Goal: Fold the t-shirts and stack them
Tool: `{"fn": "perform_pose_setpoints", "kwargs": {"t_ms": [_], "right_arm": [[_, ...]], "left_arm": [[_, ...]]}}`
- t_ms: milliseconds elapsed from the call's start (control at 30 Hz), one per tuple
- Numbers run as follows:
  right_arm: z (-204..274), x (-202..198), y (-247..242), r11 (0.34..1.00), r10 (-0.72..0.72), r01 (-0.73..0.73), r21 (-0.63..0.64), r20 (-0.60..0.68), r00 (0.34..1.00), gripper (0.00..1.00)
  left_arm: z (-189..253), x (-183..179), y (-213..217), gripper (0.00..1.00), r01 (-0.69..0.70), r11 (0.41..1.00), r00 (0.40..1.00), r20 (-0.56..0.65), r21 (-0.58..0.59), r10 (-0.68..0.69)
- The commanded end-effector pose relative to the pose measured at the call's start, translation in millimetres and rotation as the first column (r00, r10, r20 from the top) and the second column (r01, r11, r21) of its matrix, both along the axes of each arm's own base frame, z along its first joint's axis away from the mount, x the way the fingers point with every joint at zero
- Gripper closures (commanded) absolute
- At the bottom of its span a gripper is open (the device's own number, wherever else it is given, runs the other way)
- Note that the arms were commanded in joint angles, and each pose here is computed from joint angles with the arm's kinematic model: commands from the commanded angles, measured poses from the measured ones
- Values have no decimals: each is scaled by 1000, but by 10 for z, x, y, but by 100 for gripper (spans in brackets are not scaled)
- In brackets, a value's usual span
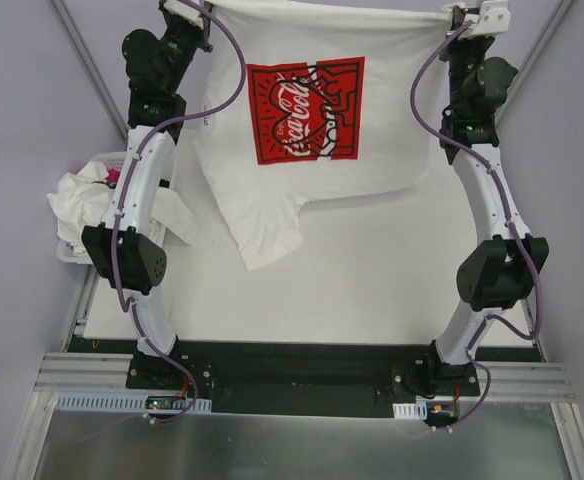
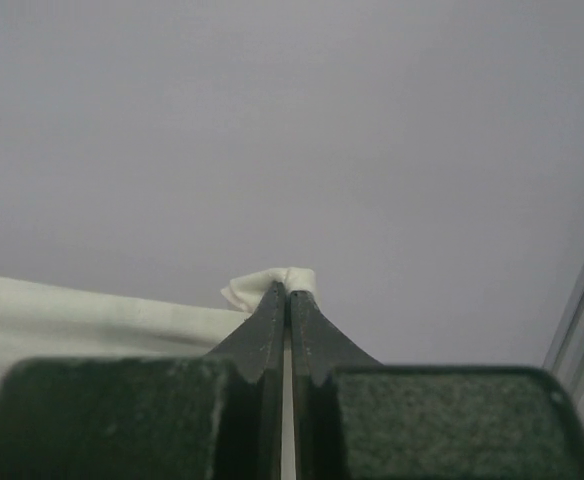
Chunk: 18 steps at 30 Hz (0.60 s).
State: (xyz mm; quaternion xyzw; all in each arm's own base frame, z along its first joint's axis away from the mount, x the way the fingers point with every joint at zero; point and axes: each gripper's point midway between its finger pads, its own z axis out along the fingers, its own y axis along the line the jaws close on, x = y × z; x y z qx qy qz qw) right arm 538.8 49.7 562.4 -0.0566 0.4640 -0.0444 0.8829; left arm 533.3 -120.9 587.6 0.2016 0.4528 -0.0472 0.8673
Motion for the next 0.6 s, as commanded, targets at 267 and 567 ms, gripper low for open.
{"fn": "perform_pose_setpoints", "kwargs": {"t_ms": [267, 567], "right_arm": [[919, -1851, -337, 994, 38, -58, 94, 203, 978, 84], [427, -3142, -432, 995, 10, -33, 90, 251, 968, 9]], "left_arm": [[1080, -2162, 213, 83, 97, 994, 961, 266, -50, -80], [584, -3583, 405, 1, 156, 982, 932, 345, -109, -110]]}}
